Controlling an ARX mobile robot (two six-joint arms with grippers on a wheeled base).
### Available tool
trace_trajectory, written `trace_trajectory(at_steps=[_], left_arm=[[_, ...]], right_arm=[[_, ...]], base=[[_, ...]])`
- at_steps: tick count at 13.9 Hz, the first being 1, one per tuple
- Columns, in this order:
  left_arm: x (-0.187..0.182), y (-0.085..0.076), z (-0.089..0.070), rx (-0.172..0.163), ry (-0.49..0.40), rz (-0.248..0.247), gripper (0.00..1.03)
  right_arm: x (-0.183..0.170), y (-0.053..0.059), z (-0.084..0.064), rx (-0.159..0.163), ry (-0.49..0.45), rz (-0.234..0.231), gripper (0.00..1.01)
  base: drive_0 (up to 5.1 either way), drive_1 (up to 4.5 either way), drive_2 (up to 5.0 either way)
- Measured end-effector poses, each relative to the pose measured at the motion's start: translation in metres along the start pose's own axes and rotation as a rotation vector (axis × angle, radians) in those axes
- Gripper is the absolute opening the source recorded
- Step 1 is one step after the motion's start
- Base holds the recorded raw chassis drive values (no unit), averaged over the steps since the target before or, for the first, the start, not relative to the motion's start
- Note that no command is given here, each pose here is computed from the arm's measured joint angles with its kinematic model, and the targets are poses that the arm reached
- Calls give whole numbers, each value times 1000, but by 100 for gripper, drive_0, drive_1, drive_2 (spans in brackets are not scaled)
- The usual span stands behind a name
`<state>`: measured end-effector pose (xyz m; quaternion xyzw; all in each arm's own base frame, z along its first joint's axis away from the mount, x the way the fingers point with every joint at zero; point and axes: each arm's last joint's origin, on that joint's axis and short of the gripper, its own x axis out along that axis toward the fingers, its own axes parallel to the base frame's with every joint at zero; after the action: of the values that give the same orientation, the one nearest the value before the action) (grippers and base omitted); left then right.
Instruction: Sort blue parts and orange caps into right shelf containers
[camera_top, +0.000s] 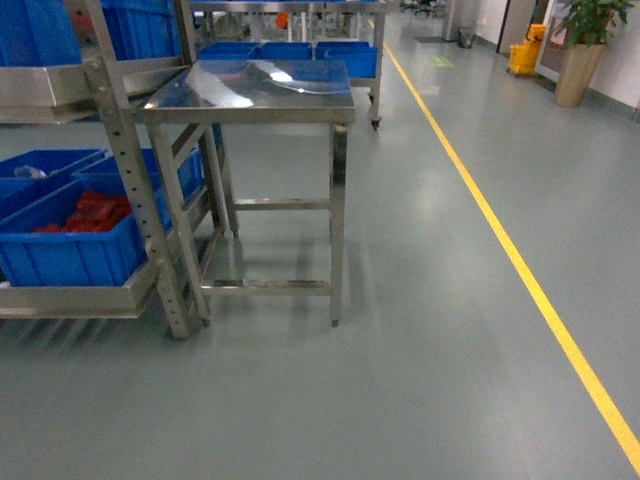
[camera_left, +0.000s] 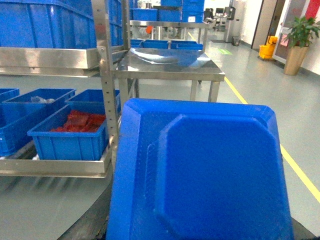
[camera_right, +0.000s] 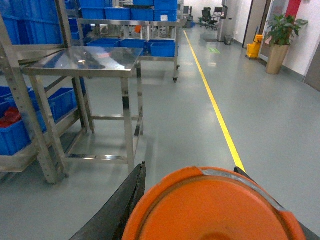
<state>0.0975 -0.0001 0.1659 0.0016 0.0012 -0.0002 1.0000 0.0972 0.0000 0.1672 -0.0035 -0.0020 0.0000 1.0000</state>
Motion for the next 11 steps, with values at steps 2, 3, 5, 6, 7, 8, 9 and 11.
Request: trace_trajectory(at_steps=[2, 3, 5, 6, 7, 8, 9, 11], left_arm=[[0, 0, 0, 0, 0, -1, 44], [0, 0, 0, 0, 1, -1, 44], [0, 0, 0, 0, 2, 0, 44], [0, 0, 0, 0, 0, 0, 44], [0, 0, 0, 0, 2, 0, 44], [0, 0, 0, 0, 1, -1, 44], [0, 0, 0, 0, 0, 1, 44], [0, 0, 0, 0, 1, 1, 44]], right_arm=[[0, 0, 0, 0, 1, 0, 45], [0, 0, 0, 0, 3, 0, 45], [0, 0, -1, 0, 6, 0, 45], [0, 0, 0, 0, -2, 0, 45], [0, 0, 0, 0, 2, 0, 45], [0, 0, 0, 0, 3, 0, 45], [0, 0, 0, 0, -3, 0, 45], [0, 0, 0, 0, -2, 0, 45]], base=[[-2, 431, -436], [-6, 428, -439], [-5, 429, -438], [0, 433, -433], [-4, 430, -437], [-2, 431, -435], [-2, 431, -435], [-2, 431, -436]])
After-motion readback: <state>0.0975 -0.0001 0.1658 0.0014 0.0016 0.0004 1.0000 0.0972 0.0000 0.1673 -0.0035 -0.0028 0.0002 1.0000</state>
